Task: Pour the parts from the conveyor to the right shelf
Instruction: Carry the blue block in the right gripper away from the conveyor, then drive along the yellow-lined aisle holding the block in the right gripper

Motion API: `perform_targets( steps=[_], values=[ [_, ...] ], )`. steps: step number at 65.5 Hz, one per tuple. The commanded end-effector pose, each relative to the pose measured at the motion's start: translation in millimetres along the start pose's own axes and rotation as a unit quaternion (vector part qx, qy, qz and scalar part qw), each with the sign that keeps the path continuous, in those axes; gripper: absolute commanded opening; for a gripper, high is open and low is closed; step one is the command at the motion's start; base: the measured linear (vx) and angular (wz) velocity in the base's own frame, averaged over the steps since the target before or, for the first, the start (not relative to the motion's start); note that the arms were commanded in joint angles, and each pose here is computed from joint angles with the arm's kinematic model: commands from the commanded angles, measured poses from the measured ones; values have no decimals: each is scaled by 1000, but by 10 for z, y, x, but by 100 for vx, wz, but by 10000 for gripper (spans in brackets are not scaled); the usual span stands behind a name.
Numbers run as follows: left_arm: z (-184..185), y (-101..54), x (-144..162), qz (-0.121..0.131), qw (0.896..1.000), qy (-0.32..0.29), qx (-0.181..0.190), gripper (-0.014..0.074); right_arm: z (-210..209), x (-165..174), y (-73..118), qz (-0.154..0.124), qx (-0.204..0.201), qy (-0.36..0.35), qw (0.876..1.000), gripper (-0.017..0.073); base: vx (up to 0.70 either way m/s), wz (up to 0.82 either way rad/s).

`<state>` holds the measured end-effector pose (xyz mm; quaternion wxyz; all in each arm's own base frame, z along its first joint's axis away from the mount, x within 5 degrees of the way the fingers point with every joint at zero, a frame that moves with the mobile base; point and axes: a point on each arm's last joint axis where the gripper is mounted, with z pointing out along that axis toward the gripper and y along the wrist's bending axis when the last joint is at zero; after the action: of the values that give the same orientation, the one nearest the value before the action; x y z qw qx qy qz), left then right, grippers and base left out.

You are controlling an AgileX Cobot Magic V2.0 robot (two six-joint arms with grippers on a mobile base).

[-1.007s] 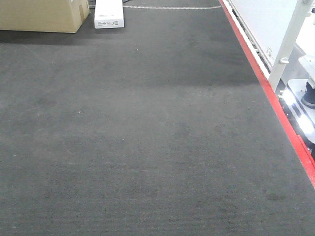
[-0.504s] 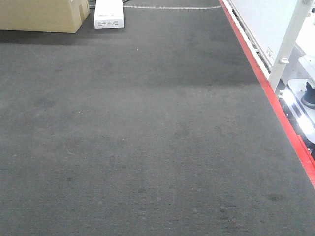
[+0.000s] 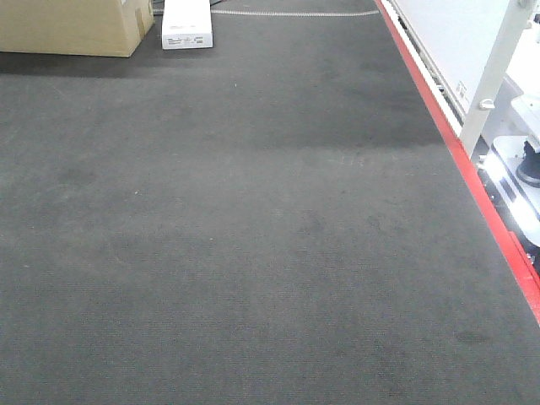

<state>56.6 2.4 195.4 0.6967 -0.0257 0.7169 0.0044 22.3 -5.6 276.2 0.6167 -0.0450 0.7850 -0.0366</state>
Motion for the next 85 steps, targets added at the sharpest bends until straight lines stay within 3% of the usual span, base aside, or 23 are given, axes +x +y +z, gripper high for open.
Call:
perform_targets(
  steps=[1, 26, 48, 85],
  values=[
    [-24, -8, -139, -8, 999, -52, 5, -6, -16, -145, -18, -14, 8, -42, 999, -5, 0, 0],
    [-24, -8, -139, -8, 999, -52, 5, -6, -16, -145, -17, -14, 7, -42, 999, -5, -7, -2],
    [-24, -8, -139, -8, 999, -52, 5, -6, -15, -141, -17, -14, 7, -40, 999, -5, -39, -17],
    [-24, -8, -139, -8, 999, -52, 5, -6, -15, -141, -18, -14, 8, -40, 999, -5, -50, -67]
  ],
)
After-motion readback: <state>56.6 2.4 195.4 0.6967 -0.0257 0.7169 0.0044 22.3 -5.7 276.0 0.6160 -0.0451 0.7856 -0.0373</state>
